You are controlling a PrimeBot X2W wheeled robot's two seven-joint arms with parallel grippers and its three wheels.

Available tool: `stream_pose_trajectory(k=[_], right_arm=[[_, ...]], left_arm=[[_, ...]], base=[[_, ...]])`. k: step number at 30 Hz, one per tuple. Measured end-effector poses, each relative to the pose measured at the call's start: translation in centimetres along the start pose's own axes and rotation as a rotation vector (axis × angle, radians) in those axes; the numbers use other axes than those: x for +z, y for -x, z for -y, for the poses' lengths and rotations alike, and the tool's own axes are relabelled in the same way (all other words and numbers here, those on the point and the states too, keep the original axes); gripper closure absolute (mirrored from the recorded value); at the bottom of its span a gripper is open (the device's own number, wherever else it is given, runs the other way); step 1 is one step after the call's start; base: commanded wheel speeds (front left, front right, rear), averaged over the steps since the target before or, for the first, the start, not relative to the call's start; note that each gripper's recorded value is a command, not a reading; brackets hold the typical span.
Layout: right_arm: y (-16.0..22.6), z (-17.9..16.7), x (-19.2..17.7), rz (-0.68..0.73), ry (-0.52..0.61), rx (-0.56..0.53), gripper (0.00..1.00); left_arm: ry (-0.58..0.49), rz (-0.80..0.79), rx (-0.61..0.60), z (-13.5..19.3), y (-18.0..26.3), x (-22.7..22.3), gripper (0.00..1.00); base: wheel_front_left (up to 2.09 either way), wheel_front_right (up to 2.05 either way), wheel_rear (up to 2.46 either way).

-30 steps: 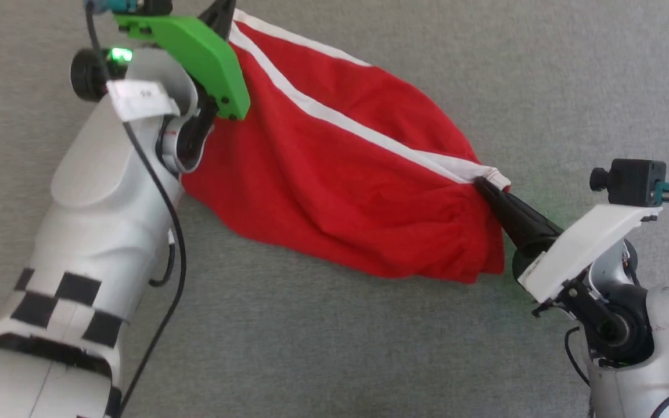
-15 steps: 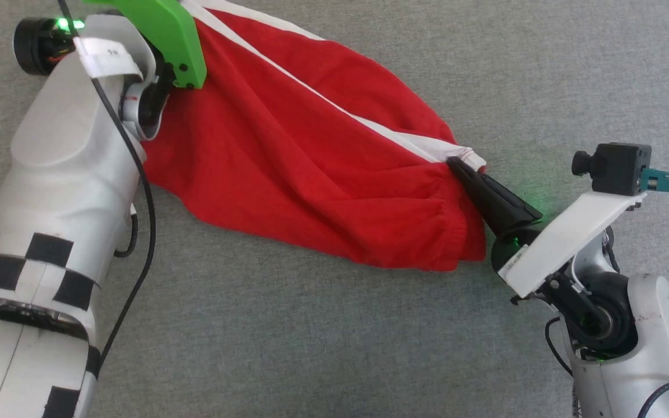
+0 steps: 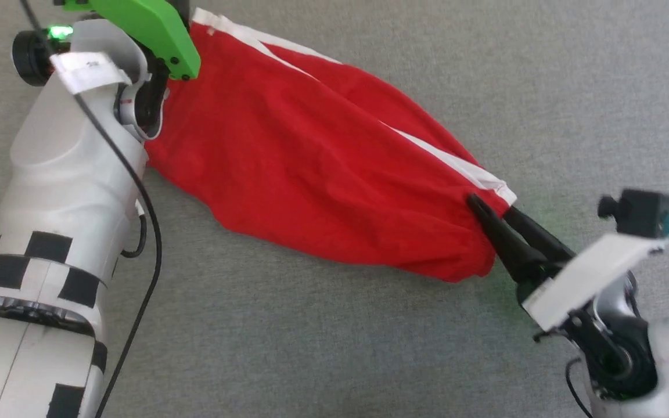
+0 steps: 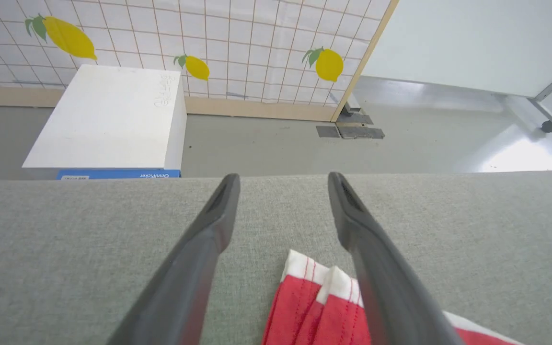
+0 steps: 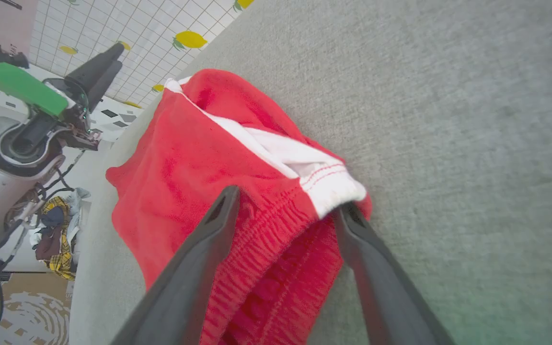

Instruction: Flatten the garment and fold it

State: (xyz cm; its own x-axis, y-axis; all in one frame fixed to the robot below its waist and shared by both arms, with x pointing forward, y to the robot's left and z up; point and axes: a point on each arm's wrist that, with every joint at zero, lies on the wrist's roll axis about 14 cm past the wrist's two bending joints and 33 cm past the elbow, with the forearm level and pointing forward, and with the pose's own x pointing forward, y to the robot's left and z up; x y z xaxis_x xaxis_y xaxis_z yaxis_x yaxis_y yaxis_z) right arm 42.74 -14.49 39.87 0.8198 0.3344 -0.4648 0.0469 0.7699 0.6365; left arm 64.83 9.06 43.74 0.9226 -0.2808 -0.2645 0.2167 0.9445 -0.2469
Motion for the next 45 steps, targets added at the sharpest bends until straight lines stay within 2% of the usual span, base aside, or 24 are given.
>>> stream_pose_trajectory(k=[5,9,12,13,19,23,27,30,35,42,43,44,45], right_arm=[[2.6,-0.3,0.8,0.052,0.083,-0.031,0.0],[4.2,-1.3,1.0,0.072,0.247,-0.065,0.0],[5.4,-1.8,0.4,0.055,0.359,-0.095,0.0],[6.5,-1.7,-0.5,0.023,0.381,-0.112,0.0],[7.3,-1.2,-1.0,-0.011,0.418,-0.145,0.0],[5.9,-2.0,-0.5,-0.014,0.445,-0.122,0.0],[4.3,-2.7,-0.8,-0.043,0.466,-0.099,0.0],[3.3,-1.6,-1.7,-0.107,0.5,-0.137,0.0],[2.4,0.5,-3.3,-0.19,0.497,-0.188,0.0],[1.0,1.0,-4.3,-0.24,0.485,-0.186,0.0],[0.9,0.9,-4.3,-0.244,0.489,-0.185,0.44],[0.7,0.8,-4.3,-0.245,0.492,-0.182,0.76],[0.6,0.6,-4.3,-0.244,0.497,-0.176,0.98]], left_arm=[[-0.048,0.214,-0.033,0.4,2.8,5.3,0.0],[-0.089,0.292,-0.01,-0.8,6.1,6.8,0.0],[-0.096,0.365,0.039,-1.9,9.7,7.8,0.0],[-0.102,0.412,0.083,-2.6,13.4,7.6,0.0],[-0.091,0.395,0.178,-3.6,20.1,3.9,0.0],[-0.095,0.384,0.203,-3.4,22.7,2.7,0.0],[-0.092,0.344,0.208,-3.0,24.0,1.3,0.0],[-0.08,0.332,0.215,-2.7,24.6,0.7,0.0],[-0.061,0.318,0.217,-2.5,25.0,0.0,0.0],[-0.056,0.289,0.224,-2.7,25.2,-1.0,0.0],[-0.056,0.283,0.225,-2.8,25.2,-1.2,0.0],[-0.056,0.279,0.226,-2.8,25.2,-1.3,0.0],[-0.057,0.277,0.226,-2.9,25.2,-1.4,0.0]], base=[[0.0,0.0,0.0],[0.0,0.0,0.0],[0.0,0.0,0.0],[0.0,0.0,0.0],[0.0,0.0,0.0],[0.0,0.0,0.0],[0.0,0.0,0.0],[0.0,0.0,0.0],[0.0,0.0,0.0],[0.0,0.0,0.0],[0.0,0.0,0.0],[0.0,0.0,0.0],[0.0,0.0,0.0]])
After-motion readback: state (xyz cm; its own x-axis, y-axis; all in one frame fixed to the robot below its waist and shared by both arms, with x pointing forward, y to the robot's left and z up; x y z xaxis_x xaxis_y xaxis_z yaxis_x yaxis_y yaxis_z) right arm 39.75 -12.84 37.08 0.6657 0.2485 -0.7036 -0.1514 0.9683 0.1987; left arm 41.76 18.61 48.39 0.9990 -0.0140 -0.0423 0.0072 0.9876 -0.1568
